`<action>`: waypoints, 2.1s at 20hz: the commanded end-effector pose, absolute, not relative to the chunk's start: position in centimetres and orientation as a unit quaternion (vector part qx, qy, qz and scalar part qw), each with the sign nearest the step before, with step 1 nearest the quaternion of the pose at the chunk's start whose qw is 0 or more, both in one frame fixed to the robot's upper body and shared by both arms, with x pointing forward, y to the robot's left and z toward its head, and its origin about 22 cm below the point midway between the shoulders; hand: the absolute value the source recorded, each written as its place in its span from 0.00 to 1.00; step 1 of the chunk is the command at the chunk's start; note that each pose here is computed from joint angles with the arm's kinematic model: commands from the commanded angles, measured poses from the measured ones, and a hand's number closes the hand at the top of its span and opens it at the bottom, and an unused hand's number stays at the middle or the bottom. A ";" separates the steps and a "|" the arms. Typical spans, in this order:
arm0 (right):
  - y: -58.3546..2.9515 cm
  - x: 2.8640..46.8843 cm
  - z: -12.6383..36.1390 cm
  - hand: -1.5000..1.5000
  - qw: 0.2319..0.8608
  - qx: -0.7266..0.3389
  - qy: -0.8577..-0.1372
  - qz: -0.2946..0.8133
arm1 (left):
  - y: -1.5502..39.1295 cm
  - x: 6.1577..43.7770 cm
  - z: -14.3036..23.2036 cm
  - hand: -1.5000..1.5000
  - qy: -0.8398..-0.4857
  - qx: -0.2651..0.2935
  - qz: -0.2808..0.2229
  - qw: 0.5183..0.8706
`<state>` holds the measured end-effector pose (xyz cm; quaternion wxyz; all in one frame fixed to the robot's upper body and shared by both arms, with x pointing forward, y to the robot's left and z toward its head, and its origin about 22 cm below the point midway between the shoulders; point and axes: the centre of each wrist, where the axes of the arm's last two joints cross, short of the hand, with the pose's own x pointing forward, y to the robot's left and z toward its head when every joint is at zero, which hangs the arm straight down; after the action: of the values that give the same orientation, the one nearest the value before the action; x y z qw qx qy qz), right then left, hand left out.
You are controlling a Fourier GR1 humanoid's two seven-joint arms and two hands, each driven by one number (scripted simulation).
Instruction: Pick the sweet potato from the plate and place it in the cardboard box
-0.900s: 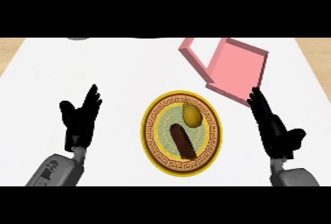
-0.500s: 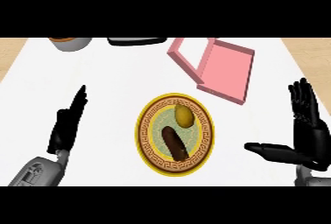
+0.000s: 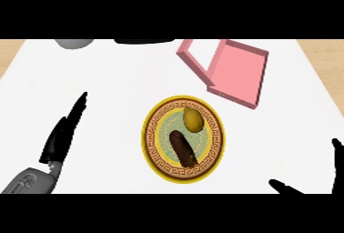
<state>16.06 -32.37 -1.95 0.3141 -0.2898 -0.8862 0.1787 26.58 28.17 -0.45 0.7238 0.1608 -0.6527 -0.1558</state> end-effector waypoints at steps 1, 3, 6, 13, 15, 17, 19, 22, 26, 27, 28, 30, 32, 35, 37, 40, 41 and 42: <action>-31.2 10.3 -3.7 0.00 0.272 -0.347 -0.850 0.288 | 28.8 26.3 -1.2 0.50 -0.649 0.163 -0.166 0.724; -30.5 8.1 -2.9 0.00 0.286 -0.383 -0.825 0.301 | 30.0 25.9 -0.8 0.50 -0.654 0.164 -0.169 0.719; -27.1 5.6 -1.5 0.00 0.318 -0.376 -0.808 0.322 | 30.2 26.2 -0.7 0.50 -0.662 0.166 -0.180 0.708; -20.0 1.2 -0.1 0.00 0.363 -0.413 -0.753 0.362 | 28.6 26.6 -1.3 0.50 -0.665 0.153 -0.179 0.709; -19.3 1.3 0.1 0.00 0.377 -0.437 -0.731 0.364 | 28.5 27.7 0.4 0.50 -0.663 0.152 -0.177 0.711; -18.1 2.0 -0.3 0.00 0.385 -0.451 -0.721 0.360 | 28.1 28.3 0.1 0.50 -0.669 0.155 -0.181 0.704; -17.5 1.1 1.1 0.00 0.393 -0.470 -0.699 0.368 | 28.3 27.2 -0.9 0.50 -0.667 0.144 -0.187 0.706; -15.8 1.7 1.3 0.00 0.404 -0.481 -0.682 0.375 | 29.0 26.7 -1.7 0.50 -0.661 0.156 -0.188 0.709; -13.9 2.7 2.4 0.00 0.423 -0.484 -0.658 0.393 | 29.2 27.3 -0.7 0.50 -0.666 0.144 -0.181 0.709; -13.6 4.4 2.2 0.00 0.432 -0.487 -0.654 0.385 | 29.1 27.6 -0.4 0.50 -0.664 0.151 -0.188 0.708; -13.1 4.1 2.1 0.00 0.438 -0.490 -0.644 0.392 | 27.5 25.6 -1.9 0.50 -0.666 0.148 -0.182 0.709; -12.5 6.2 2.3 0.00 0.446 -0.485 -0.634 0.404 | 28.5 27.4 -0.3 0.50 -0.664 0.142 -0.180 0.712; -11.1 6.5 2.0 0.00 0.458 -0.469 -0.637 0.406 | 28.9 26.4 -1.3 0.50 -0.661 0.147 -0.192 0.711; -10.9 9.8 0.5 0.00 0.464 -0.465 -0.630 0.415 | 28.8 28.0 -0.4 0.50 -0.661 0.135 -0.193 0.713; -10.5 10.2 0.5 0.00 0.455 -0.484 -0.622 0.414 | 29.2 27.8 -1.6 0.50 -0.664 0.140 -0.177 0.712; -10.2 12.2 0.1 0.00 0.432 -0.494 -0.637 0.405 | 28.5 27.6 -1.0 0.50 -0.663 0.148 -0.182 0.711; -9.1 11.4 0.6 0.00 0.423 -0.495 -0.645 0.400 | 27.3 27.0 -0.8 0.50 -0.663 0.140 -0.193 0.710; -9.6 11.0 1.2 0.00 0.414 -0.497 -0.648 0.401 | 29.3 28.4 0.6 0.50 -0.661 0.133 -0.188 0.714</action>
<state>10.38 -10.24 0.54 0.4369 -0.4862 -0.6394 0.4048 27.79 28.56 -0.55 0.7111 0.1427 -0.6628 -0.1862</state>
